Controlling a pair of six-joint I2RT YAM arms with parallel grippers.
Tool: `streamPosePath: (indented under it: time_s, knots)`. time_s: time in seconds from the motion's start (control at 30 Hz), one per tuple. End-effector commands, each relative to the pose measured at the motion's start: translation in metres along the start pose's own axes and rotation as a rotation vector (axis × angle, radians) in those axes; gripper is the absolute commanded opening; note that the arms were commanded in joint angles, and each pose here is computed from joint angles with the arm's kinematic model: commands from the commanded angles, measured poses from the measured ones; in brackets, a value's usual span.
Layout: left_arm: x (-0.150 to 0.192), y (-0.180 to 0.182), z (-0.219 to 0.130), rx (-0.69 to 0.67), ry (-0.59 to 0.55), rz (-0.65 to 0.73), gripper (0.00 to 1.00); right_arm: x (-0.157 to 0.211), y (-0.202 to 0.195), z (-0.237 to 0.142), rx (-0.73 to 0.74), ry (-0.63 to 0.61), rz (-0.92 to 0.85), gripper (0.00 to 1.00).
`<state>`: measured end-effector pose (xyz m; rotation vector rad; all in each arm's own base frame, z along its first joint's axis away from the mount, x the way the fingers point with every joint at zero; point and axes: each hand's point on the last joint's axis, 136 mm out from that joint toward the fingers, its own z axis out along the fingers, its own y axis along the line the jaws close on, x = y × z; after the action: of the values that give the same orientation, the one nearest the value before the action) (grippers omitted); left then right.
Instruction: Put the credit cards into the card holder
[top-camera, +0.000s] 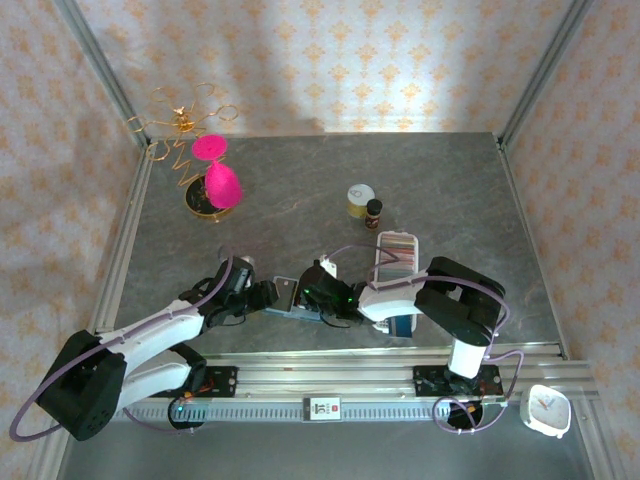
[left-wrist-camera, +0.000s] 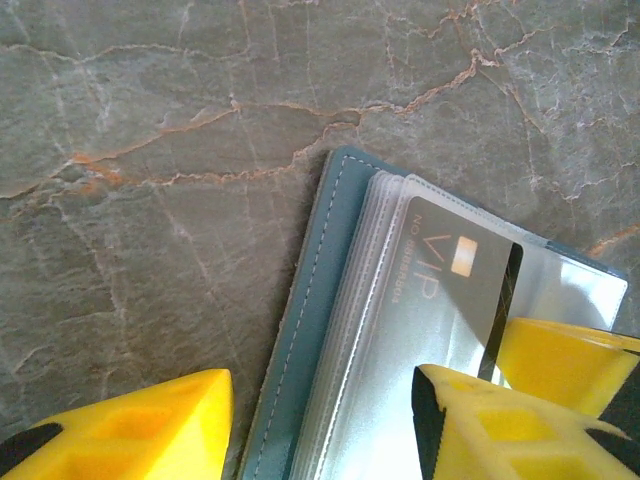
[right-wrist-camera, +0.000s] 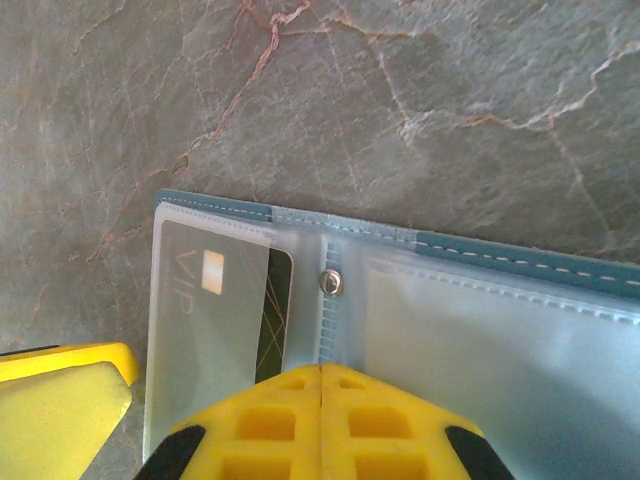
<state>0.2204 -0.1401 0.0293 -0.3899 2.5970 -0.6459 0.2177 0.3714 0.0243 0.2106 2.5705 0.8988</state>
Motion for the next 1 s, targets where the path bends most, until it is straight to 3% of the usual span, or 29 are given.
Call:
streamPosePath:
  time_s: [0.0,0.3,0.67,0.97]
  knots:
    - [0.004,-0.003,0.003,0.041,0.011,-0.013,0.52,0.01,-0.042,0.008,0.139,0.022,-0.02,0.0]
    - [0.013,-0.006,0.01,0.058,0.064,0.001,0.52,0.014,-0.044,0.011,0.137,0.031,-0.013,0.0]
    - [0.013,-0.044,0.003,0.255,0.098,-0.033,0.53,0.015,-0.048,0.012,0.14,0.03,-0.003,0.0]
    - [0.003,-0.062,-0.004,0.33,0.074,-0.057,0.53,0.016,-0.053,0.011,0.144,0.03,0.004,0.0]
